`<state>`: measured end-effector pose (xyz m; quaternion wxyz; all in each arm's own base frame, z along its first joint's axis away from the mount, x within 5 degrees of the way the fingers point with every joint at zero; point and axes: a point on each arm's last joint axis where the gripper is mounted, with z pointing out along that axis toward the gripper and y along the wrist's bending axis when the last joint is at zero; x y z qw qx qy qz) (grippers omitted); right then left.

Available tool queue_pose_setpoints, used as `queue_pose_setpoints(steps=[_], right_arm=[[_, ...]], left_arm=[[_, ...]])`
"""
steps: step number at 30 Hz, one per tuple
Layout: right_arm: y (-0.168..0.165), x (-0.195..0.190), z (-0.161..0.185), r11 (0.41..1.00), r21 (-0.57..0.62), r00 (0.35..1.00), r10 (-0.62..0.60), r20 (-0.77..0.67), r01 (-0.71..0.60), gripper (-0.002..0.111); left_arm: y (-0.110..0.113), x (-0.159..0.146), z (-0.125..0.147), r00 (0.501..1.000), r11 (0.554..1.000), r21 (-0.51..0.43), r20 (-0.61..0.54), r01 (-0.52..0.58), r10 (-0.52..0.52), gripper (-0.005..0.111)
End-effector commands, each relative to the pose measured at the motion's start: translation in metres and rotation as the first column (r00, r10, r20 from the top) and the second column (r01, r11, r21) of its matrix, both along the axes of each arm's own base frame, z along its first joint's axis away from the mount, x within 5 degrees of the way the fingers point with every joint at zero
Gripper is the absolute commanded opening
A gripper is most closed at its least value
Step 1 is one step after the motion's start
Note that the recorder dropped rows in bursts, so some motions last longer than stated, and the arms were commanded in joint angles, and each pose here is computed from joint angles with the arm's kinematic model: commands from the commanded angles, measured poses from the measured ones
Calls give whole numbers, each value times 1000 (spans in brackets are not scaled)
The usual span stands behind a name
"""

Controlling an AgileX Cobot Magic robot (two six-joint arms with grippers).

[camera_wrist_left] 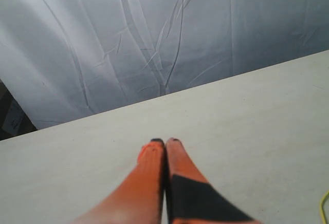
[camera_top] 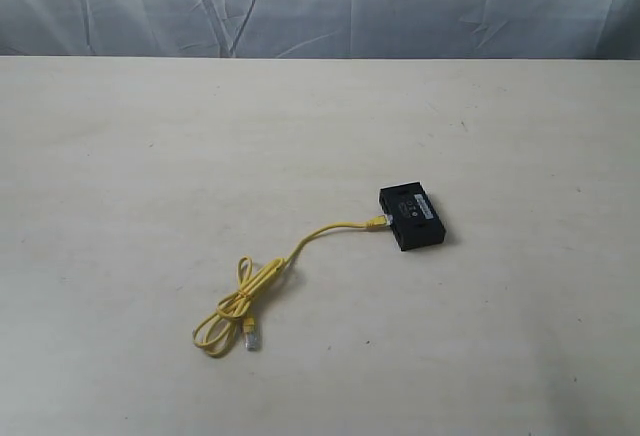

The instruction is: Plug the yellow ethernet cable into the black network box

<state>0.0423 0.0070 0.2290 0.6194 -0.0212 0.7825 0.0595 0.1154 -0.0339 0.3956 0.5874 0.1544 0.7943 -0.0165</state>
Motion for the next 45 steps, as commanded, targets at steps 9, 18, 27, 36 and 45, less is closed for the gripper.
queue_pose_setpoints(steps=[9,18,27,36,45], right_arm=[[-4,1,0,997,-67,999,-32,30,34,-1],[-3,10,-49,998,-60,998,-34,-55,31,-1],[-3,11,-47,998,-53,999,-34,-28,33,-1],[-3,11,-47,998,-53,999,-34,-28,33,-1],[-3,11,-47,998,-53,999,-34,-28,33,-1]], left_arm=[[1,-1,-1,1000,1000,-1,7,-5,5,0],[1,-1,-1,1000,1000,-1,7,-5,5,0],[1,-1,-1,1000,1000,1,7,-4,4,0],[1,-1,-1,1000,1000,1,7,-4,4,0],[1,-1,-1,1000,1000,1,7,-4,4,0]])
